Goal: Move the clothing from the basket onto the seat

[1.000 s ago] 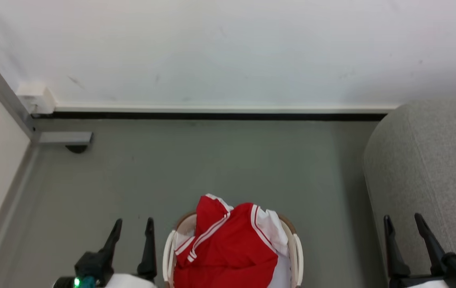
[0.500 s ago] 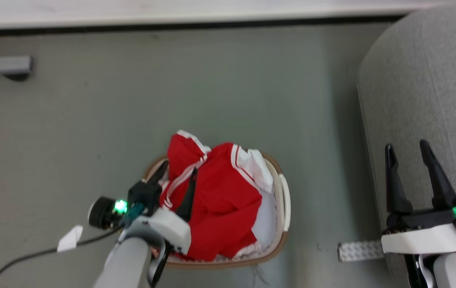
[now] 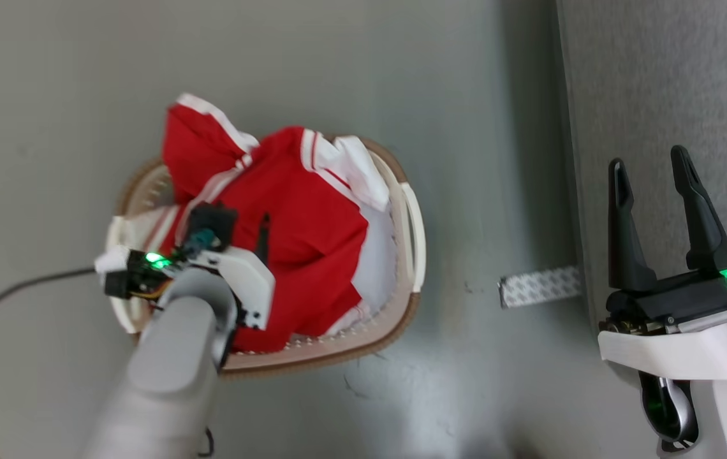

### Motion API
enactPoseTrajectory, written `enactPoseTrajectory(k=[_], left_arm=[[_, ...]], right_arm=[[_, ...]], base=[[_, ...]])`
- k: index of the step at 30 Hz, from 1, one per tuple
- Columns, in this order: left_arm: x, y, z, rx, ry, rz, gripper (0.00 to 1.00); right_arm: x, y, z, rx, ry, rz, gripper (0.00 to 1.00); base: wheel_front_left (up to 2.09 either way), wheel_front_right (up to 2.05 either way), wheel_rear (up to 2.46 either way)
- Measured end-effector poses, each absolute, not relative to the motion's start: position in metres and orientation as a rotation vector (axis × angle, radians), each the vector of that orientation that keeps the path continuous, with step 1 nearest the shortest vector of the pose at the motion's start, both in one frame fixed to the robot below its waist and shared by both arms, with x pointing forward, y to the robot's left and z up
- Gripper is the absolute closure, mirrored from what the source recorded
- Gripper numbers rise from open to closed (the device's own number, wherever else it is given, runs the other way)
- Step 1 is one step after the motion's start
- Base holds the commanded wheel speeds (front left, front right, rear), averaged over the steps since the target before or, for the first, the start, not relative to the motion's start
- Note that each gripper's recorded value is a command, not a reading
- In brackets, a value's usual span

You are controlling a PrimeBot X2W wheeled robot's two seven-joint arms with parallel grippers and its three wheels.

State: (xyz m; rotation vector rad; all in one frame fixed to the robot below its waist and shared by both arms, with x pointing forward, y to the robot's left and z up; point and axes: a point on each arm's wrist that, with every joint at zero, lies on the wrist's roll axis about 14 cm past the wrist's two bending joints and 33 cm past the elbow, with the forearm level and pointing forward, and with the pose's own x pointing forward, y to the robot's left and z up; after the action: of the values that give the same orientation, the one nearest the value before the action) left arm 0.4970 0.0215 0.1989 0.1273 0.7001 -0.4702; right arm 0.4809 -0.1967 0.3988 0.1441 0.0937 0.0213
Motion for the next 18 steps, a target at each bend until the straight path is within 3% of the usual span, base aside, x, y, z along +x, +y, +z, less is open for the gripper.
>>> enactPoseTrajectory(k=[10,11,12,18], left_arm=[[0.496,0.024,0.124,0.188,0.849,-0.478,0.0],[0.494,0.019,0.12,0.181,0.853,-0.494,0.66],[0.494,0.012,0.118,0.168,0.844,-0.508,1.0],[0.494,-0.006,0.128,0.123,0.801,-0.523,1.0]], right_arm=[[0.478,-0.206,0.373,0.134,0.147,0.0,0.0],[0.476,-0.209,0.371,0.129,0.156,-0.009,0.0],[0.474,-0.212,0.368,0.124,0.166,-0.018,0.0],[0.468,-0.218,0.365,0.122,0.186,-0.04,0.0]], base=[[0.0,0.0,0.0],[0.0,0.0,0.0],[0.0,0.0,0.0],[0.0,0.0,0.0]])
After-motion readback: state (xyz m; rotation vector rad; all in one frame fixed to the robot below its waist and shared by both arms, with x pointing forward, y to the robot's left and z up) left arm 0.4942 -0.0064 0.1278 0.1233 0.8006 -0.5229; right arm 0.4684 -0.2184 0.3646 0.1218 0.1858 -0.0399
